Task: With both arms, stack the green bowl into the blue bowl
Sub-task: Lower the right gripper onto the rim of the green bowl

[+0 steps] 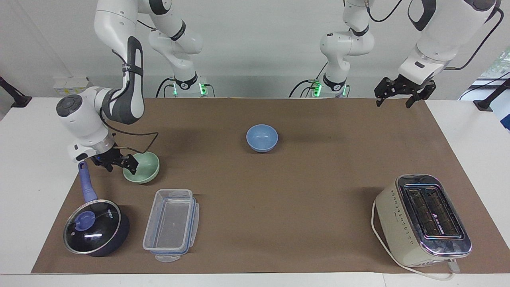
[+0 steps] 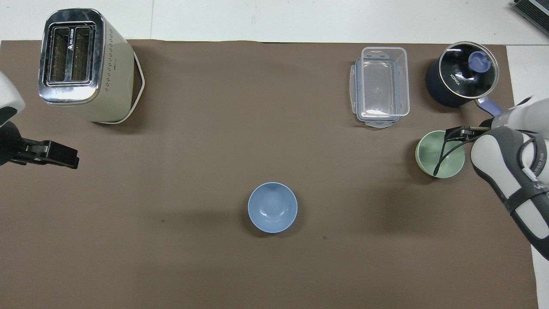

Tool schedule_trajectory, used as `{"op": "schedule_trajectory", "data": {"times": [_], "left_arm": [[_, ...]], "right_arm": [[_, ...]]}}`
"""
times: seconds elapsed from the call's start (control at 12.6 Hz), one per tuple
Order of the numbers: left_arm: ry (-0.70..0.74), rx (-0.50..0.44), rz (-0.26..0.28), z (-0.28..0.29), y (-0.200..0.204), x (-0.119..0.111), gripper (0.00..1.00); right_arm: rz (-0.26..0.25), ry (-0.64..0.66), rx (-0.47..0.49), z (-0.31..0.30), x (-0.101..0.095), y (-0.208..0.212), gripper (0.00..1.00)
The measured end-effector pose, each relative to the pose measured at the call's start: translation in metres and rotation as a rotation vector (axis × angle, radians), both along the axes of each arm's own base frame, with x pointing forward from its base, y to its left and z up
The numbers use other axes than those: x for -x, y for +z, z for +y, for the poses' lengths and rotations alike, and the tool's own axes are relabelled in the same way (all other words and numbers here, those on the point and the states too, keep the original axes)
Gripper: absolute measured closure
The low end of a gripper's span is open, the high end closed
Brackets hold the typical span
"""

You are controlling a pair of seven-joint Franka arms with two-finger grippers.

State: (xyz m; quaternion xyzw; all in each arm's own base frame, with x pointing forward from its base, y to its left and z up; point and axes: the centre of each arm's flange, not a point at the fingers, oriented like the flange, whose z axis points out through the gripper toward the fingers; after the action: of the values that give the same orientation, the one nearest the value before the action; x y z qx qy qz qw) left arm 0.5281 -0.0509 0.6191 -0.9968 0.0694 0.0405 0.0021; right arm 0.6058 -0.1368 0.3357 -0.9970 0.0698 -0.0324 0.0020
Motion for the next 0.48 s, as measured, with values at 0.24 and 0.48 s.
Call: {"op": "schedule_trajectory", "data": {"times": [0.24, 0.48], "left_arm": [[0.0, 0.0, 0.0, 0.0001, 0.0, 0.0, 0.0], [0.0, 0.0, 0.001, 0.0, -0.0001, 0.0001, 0.0]], "right_arm": [[-0.001, 0.004, 0.0, 0.0024, -0.0016, -0.0043, 0.0], [0.003, 0.007, -0.003, 0.0049, -0.0015, -0.0058, 0.1]]}}
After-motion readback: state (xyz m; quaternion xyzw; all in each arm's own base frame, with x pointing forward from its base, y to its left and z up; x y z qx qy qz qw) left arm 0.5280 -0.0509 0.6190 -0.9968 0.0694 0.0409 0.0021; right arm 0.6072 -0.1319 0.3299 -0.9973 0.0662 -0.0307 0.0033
